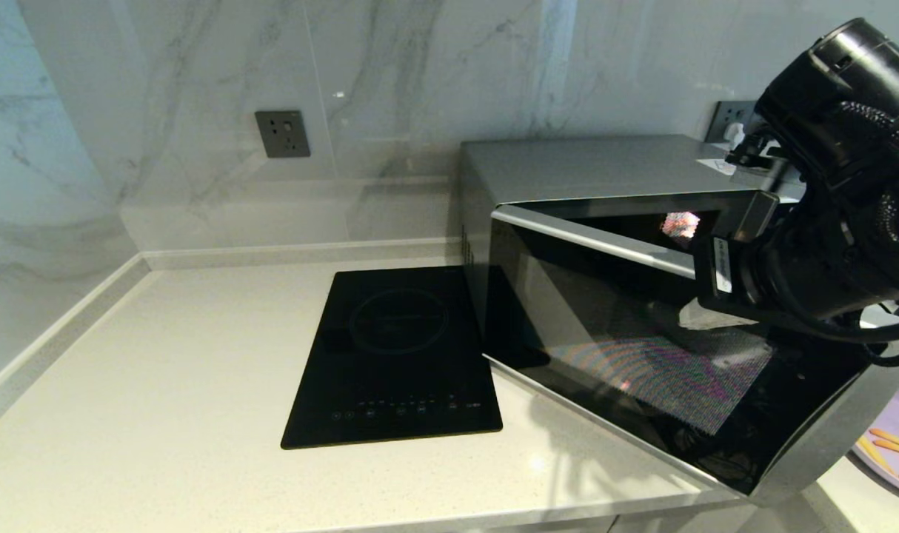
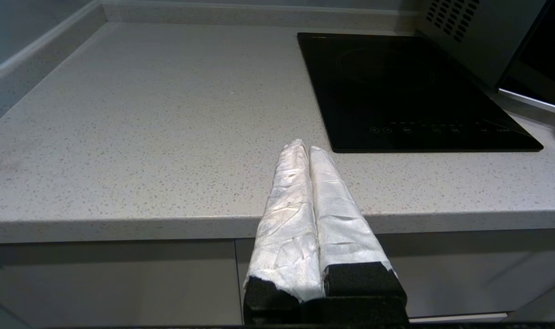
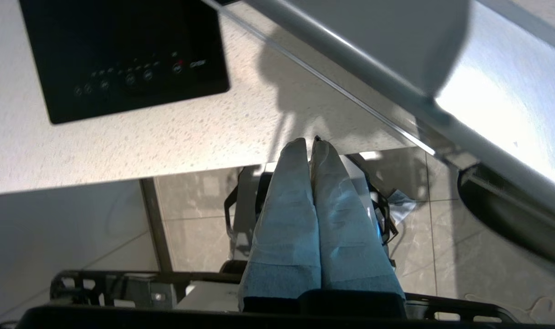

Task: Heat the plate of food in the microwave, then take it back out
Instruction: Close the microwave oven

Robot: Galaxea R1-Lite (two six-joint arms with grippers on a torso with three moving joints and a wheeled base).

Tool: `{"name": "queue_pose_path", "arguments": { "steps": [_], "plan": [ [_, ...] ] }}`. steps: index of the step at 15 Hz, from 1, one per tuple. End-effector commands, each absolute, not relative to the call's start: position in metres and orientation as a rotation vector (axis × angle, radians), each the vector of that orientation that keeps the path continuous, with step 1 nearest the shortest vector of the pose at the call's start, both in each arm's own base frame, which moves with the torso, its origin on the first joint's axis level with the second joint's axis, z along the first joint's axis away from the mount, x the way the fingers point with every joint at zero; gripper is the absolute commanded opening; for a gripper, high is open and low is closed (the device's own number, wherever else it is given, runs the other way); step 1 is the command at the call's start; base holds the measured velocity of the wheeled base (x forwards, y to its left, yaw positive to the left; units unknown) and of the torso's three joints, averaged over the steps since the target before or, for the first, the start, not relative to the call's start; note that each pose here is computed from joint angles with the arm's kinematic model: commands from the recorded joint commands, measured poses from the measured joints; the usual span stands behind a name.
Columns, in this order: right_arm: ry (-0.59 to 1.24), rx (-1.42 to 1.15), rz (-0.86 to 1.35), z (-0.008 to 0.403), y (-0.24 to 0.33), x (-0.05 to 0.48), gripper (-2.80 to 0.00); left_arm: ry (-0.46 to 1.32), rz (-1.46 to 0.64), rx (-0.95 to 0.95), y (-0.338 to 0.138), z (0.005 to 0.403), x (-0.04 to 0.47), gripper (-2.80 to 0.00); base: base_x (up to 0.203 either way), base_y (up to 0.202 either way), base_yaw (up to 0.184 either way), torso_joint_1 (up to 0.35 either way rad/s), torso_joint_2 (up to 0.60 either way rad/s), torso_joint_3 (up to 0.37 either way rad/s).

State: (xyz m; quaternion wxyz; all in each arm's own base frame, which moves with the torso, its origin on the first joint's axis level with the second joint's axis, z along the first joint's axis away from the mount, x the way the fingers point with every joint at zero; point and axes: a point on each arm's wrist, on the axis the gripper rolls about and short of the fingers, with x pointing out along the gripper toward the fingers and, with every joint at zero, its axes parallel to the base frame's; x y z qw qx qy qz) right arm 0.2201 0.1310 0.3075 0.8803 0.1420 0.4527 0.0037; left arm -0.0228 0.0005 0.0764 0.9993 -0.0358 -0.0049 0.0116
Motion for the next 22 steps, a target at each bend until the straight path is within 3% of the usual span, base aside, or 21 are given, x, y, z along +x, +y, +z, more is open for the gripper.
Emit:
{"name": "queue_pose_path", "arguments": {
  "steps": [1, 11, 22],
  "plan": [
    [0.937, 0.329, -0.058, 0.305, 0.117, 0.230, -2.80, -0.009, 0.024, -0.072, 0.000, 0.076, -0.023, -2.80, 0.000, 0.000, 0.000, 0.000, 0.00, 0.000],
    [0.793, 0.452, -0.202, 0.300, 0.076, 0.273, -2.80, -0.009, 0.024, -0.072, 0.000, 0.076, -0.023, -2.80, 0.000, 0.000, 0.000, 0.000, 0.00, 0.000],
    [0.591, 0.485, -0.257, 0.277, 0.078, 0.333, -2.80, -0.009, 0.024, -0.072, 0.000, 0.076, -0.023, -2.80, 0.000, 0.000, 0.000, 0.000, 0.00, 0.000]
  ]
}}
